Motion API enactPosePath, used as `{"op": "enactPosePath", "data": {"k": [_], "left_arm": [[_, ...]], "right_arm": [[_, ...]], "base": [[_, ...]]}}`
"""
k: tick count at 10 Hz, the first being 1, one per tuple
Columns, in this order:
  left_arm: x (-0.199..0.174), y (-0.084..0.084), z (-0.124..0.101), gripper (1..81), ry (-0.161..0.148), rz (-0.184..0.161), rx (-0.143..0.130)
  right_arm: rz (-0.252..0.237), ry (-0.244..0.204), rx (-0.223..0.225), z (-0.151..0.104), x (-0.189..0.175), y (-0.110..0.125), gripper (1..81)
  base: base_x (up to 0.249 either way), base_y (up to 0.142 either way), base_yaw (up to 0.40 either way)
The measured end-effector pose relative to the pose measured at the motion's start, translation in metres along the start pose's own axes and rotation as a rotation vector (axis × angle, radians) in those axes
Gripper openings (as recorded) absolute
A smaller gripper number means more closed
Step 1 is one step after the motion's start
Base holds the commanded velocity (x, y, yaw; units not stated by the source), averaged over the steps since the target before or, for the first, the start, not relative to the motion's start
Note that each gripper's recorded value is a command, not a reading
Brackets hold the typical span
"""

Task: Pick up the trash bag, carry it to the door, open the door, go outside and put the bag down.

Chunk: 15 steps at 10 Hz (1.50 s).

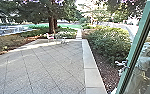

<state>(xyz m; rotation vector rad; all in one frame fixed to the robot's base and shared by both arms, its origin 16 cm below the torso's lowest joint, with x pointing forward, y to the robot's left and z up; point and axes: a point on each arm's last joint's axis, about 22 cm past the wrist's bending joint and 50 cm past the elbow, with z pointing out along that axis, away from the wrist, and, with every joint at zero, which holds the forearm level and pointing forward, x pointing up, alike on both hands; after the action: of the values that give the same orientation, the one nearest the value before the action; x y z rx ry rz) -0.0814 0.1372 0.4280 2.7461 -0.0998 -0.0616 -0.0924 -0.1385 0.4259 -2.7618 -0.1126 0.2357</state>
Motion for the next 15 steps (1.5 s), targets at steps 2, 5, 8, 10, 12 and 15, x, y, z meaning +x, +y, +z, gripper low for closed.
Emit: {"op": "enactPosePath", "data": {"k": [2, 5, 8, 10, 12, 15], "left_arm": [[0.0, 0.0, 0.0, 1.0, 0.0, 0.0, 0.0], [0.0, 0.0, 0.0, 1.0, 0.0, 0.0, 0.0], [-0.002, 0.0, 0.0, 1.0, -0.002, -0.001, 0.0], [0.004, 0.0, 0.0, 1.0, 0.004, 0.002, 0.0], [0.001, 0.0, 0.0, 1.0, 0.001, 0.0, 0.0], [0.01, -0.001, 0.0, 1.0, 0.012, 0.003, 0.002]], "right_arm": [[0.0, 0.0, 0.0, 0.0, 0.0, 0.0, 81.1], [0.001, 0.0, 0.0, 0.0, 0.0, 0.0, 81.1], [0.005, -0.001, 0.0, 0.0, -0.002, 0.0, 81.1], [-0.001, 0.001, 0.0, 0.0, 0.001, 0.0, 81.1], [-0.002, -0.001, 0.001, 0.0, -0.001, 0.0, 81.1], [-0.003, 0.008, -0.001, 0.0, 0.005, 0.0, 81.1]], "base": [[0.114, 0.0, 0.0], [0.114, 0.0, 0.0], [0.113, 0.0, 0.0], [0.114, 0.0, 0.0], [0.114, 0.0, 0.0], [0.114, 0.0, 0.0]]}}
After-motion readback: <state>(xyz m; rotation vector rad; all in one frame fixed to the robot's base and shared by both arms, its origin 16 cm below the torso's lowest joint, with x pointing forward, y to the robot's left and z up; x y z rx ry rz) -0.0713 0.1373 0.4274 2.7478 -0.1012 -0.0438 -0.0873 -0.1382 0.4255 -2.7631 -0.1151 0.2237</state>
